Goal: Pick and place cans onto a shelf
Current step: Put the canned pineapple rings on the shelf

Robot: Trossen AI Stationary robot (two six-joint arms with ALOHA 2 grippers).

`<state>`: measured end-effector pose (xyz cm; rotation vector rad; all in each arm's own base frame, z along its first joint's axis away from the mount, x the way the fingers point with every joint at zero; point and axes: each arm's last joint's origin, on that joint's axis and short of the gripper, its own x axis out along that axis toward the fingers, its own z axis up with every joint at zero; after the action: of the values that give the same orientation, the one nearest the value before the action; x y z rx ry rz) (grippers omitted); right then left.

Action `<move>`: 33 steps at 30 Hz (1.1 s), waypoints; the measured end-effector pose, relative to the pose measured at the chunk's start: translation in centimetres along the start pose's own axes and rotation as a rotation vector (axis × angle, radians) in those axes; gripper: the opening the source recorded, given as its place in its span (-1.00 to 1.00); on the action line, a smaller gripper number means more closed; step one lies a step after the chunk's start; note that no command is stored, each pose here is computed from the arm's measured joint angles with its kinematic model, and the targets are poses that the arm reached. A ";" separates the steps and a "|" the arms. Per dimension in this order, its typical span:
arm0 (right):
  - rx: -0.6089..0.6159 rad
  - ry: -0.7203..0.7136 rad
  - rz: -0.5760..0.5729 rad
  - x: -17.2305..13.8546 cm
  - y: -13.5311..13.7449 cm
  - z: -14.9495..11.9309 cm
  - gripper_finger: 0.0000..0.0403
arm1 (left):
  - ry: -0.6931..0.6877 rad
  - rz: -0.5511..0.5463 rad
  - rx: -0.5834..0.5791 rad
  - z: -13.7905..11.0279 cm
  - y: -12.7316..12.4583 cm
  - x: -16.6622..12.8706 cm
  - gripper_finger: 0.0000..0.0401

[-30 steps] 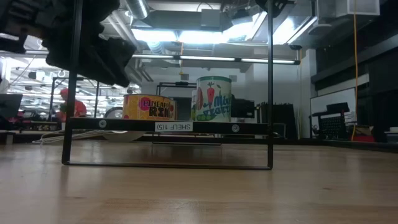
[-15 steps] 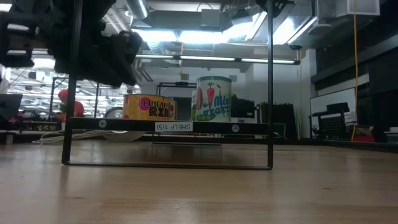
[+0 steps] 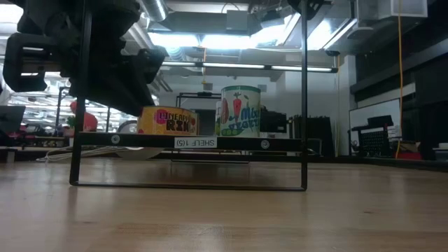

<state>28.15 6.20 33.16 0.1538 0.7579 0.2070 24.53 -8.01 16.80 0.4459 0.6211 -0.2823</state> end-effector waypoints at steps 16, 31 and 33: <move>0.000 0.000 0.000 0.0 0.0 0.0 -0.47 | -0.005 -0.021 -0.010 -0.1 0.3 0.0 -0.96; -0.001 0.000 0.000 0.0 0.0 0.0 -0.47 | -0.148 -0.266 0.161 -0.1 1.6 -0.7 -0.97; -0.001 0.000 0.000 0.0 0.0 0.0 -0.47 | -0.157 -0.289 0.178 -0.4 2.3 -0.8 -0.97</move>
<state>28.15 6.21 33.15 0.1525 0.7582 0.2077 24.54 -5.72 17.74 0.4990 0.5071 -0.6451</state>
